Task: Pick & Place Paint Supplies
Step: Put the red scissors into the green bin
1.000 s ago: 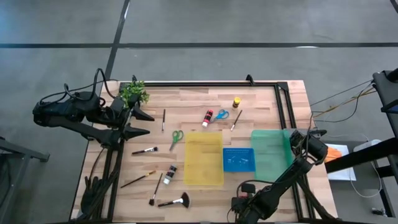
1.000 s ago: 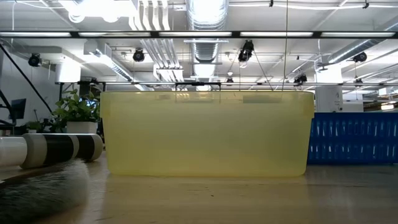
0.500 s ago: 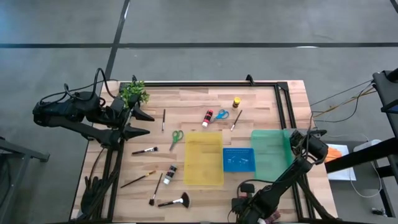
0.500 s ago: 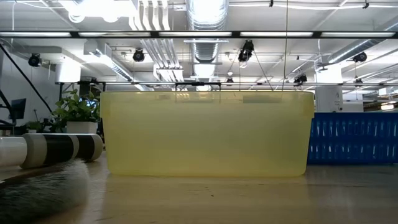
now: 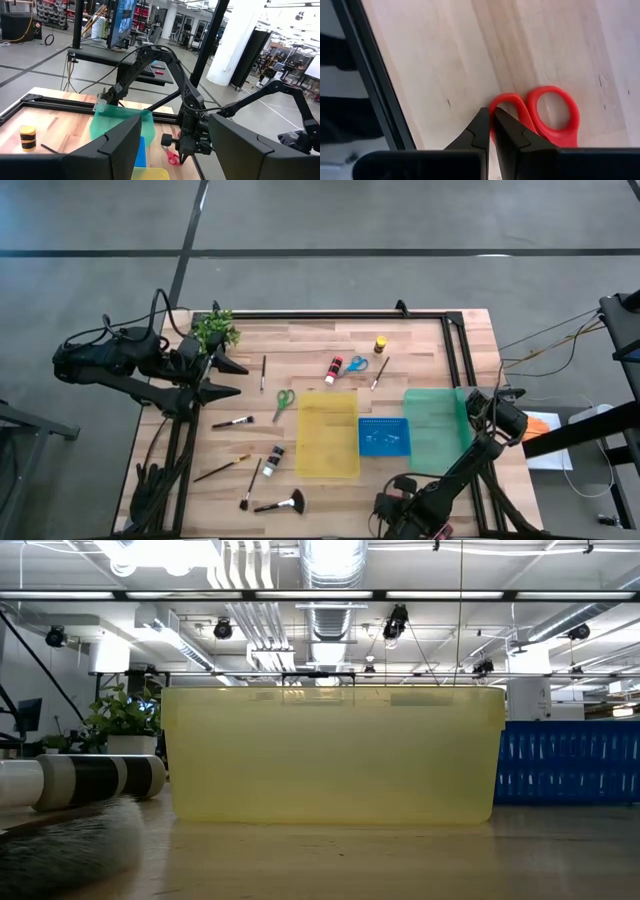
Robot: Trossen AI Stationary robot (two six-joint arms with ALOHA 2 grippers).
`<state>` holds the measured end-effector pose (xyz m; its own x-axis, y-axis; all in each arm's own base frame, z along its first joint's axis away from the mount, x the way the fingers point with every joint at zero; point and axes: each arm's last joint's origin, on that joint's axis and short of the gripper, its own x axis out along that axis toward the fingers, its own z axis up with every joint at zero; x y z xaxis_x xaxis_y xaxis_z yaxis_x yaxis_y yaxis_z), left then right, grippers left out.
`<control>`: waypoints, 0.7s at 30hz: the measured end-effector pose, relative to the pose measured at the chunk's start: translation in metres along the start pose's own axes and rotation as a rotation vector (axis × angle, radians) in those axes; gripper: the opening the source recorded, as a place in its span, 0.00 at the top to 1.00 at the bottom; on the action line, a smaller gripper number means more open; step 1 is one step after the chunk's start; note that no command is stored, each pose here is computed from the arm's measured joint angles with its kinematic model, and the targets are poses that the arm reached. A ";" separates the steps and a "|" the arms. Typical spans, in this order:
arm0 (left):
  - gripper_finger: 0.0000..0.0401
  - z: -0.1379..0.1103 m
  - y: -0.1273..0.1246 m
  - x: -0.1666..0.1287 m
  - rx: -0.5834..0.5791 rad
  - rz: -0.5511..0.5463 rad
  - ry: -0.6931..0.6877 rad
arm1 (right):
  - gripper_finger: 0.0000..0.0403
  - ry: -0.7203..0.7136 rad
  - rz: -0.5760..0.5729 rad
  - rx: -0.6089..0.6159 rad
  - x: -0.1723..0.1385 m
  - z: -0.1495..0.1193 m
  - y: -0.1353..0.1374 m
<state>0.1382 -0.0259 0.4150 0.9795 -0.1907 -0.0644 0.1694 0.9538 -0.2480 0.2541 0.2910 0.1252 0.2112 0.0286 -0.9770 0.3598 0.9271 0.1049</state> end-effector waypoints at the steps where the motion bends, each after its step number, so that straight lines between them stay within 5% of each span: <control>1: 0.39 0.000 0.000 0.000 0.009 0.000 0.000 | 0.98 -0.003 -0.001 0.004 -0.001 0.000 0.000; 11: 0.39 0.000 0.001 0.000 0.023 0.013 -0.003 | 0.98 -0.031 -0.074 -0.164 -0.023 0.005 -0.015; 21: 0.39 0.000 0.000 0.000 0.043 0.009 0.000 | 0.98 -0.260 0.035 -0.007 -0.101 0.027 -0.032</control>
<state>0.1385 -0.0256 0.4148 0.9810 -0.1823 -0.0661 0.1654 0.9646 -0.2054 0.2455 0.2488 0.2259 0.4506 -0.0355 -0.8920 0.3422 0.9297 0.1359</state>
